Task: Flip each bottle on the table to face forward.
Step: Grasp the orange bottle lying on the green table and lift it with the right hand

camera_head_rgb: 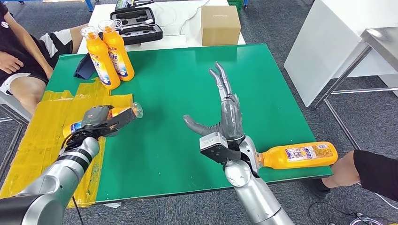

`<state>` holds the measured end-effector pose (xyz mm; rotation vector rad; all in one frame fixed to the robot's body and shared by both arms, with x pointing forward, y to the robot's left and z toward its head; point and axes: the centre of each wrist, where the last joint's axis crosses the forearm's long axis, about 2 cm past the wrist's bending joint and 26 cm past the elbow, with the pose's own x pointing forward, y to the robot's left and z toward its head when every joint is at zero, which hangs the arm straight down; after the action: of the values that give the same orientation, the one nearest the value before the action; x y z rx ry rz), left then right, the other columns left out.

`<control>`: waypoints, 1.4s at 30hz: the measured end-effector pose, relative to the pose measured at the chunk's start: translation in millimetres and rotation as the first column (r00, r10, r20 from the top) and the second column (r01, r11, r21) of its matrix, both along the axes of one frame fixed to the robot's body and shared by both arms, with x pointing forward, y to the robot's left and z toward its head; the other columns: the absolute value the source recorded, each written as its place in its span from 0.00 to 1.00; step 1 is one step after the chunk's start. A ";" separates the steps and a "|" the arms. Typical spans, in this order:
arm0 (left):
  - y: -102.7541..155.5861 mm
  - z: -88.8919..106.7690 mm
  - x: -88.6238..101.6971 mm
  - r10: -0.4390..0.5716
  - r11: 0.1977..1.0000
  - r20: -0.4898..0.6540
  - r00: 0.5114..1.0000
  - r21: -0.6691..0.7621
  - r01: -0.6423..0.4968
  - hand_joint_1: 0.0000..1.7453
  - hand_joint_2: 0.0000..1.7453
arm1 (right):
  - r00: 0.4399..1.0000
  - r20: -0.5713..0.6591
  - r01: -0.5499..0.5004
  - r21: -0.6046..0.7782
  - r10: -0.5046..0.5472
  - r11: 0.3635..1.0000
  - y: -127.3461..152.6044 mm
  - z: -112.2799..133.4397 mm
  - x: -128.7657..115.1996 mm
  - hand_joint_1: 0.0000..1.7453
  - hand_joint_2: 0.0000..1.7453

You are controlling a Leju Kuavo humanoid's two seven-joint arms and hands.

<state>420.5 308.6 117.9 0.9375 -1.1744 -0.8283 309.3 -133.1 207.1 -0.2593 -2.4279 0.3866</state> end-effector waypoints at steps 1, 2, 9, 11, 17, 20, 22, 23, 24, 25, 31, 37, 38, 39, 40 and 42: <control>-0.3 -1.5 -1.0 0.003 1.000 -0.001 1.000 0.001 -0.003 0.00 1.00 | 1.000 -0.001 0.000 0.000 0.000 1.000 0.0 -0.1 0.0 0.00 1.00; -0.7 -3.5 -2.5 0.005 1.000 -0.005 1.000 0.003 -0.005 0.00 1.00 | 1.000 -0.002 -0.001 0.000 0.001 1.000 0.1 -0.3 0.1 0.00 1.00; -2.9 -16.1 -11.5 0.012 1.000 -0.033 0.999 -0.015 -0.013 0.00 1.00 | 1.000 -0.011 -0.005 -0.004 0.005 1.000 0.5 -2.2 0.4 0.00 1.00; -3.2 -17.5 -12.5 0.011 1.000 -0.035 0.999 -0.022 -0.012 0.00 1.00 | 1.000 -0.015 -0.008 -0.005 0.008 1.000 0.6 -2.9 0.7 0.00 1.00; -5.1 -19.4 -13.9 0.015 0.999 -0.031 0.999 -0.042 -0.016 0.00 1.00 | 1.000 -0.025 -0.010 -0.010 0.010 1.000 -0.3 -3.1 4.1 0.00 1.00; -4.1 -20.2 -14.9 0.019 0.998 -0.005 1.000 -0.059 -0.019 0.00 1.00 | 0.999 -0.035 -0.008 -0.010 0.008 1.000 -1.3 -4.5 5.9 0.00 1.00; -3.6 -21.3 -15.9 0.022 0.997 0.011 1.000 -0.072 -0.021 0.00 1.00 | 0.999 -0.042 -0.005 -0.011 0.005 1.000 -2.3 -5.9 6.8 0.00 1.00; -3.4 -21.7 -16.3 0.024 0.997 0.015 1.000 -0.076 -0.023 0.00 1.00 | 0.999 -0.045 -0.004 -0.011 0.003 1.000 -2.8 -6.6 7.2 0.00 1.00; -3.4 -22.0 -16.5 0.025 0.997 0.016 1.000 -0.079 -0.024 0.00 1.00 | 0.999 -0.048 -0.002 -0.011 0.002 1.000 -3.1 -7.2 7.5 0.00 1.00; -3.4 -22.1 -16.6 0.026 0.996 0.017 1.000 -0.081 -0.025 0.00 1.00 | 0.999 -0.050 -0.001 -0.012 0.001 1.000 -3.5 -7.8 7.8 0.00 1.00; -3.6 -22.3 -16.8 0.028 0.996 0.019 0.999 -0.085 -0.026 0.00 1.00 | 0.999 -0.055 0.001 -0.013 -0.002 1.000 -4.0 -8.8 8.2 0.00 1.00; -0.7 -23.6 -19.5 -0.007 0.968 0.256 0.967 -0.241 0.071 0.00 1.00 | 0.998 -0.070 0.009 -0.012 -0.010 1.000 -5.9 -13.9 9.7 0.00 1.00; 0.3 -22.7 -18.9 -0.005 0.959 0.278 0.961 -0.271 0.084 0.00 1.00 | 0.997 -0.072 0.010 -0.013 -0.011 1.000 -6.3 -14.7 10.0 0.00 1.00; 0.9 -21.8 -18.1 -0.004 0.945 0.291 0.957 -0.312 0.099 0.00 1.00 | 0.997 -0.073 0.012 -0.013 -0.013 1.000 -6.7 -15.5 10.2 0.00 1.00; 1.4 -21.0 -17.1 -0.006 0.924 0.297 0.955 -0.364 0.119 0.00 1.00 | 0.997 -0.074 0.014 -0.014 -0.015 1.000 -7.2 -16.3 10.4 0.00 1.00; 2.1 -18.9 -14.8 -0.020 0.854 0.306 0.952 -0.490 0.175 0.00 1.00 | 0.997 -0.071 0.020 -0.019 -0.021 1.000 -8.7 -17.5 10.7 0.00 1.00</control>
<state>405.7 310.7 99.0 0.5631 -1.6133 -0.4180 320.0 -141.8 189.5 -0.2739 -2.3506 0.4025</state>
